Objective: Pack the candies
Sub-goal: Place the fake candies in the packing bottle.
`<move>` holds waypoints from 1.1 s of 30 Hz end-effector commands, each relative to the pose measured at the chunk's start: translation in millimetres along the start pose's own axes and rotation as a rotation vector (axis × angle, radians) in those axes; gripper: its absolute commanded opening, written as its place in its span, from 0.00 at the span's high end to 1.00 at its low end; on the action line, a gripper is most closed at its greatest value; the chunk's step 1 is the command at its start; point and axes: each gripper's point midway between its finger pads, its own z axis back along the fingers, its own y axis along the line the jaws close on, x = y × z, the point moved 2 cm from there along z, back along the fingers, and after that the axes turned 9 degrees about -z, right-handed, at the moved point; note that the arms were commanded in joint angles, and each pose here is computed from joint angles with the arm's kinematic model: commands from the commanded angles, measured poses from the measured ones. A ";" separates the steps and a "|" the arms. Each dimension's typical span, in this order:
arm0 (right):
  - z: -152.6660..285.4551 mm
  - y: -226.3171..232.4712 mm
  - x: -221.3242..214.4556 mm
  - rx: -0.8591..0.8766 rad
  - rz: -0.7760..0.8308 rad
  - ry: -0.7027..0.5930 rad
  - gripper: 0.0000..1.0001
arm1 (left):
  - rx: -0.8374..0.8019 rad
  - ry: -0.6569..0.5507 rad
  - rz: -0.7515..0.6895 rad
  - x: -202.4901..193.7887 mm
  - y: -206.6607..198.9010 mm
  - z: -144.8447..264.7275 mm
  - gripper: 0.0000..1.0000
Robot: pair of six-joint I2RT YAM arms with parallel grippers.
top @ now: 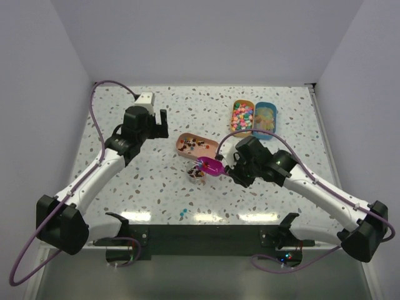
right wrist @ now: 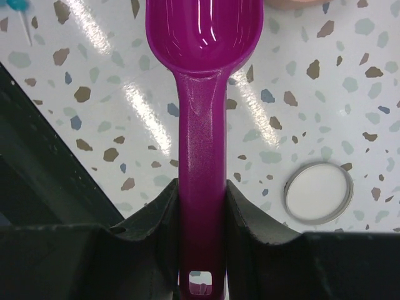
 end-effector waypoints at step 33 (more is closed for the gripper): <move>41.7 7.3 39.4 -0.467 0.486 0.427 1.00 | 0.099 -0.087 -0.039 12.0 21.5 2.2 0.01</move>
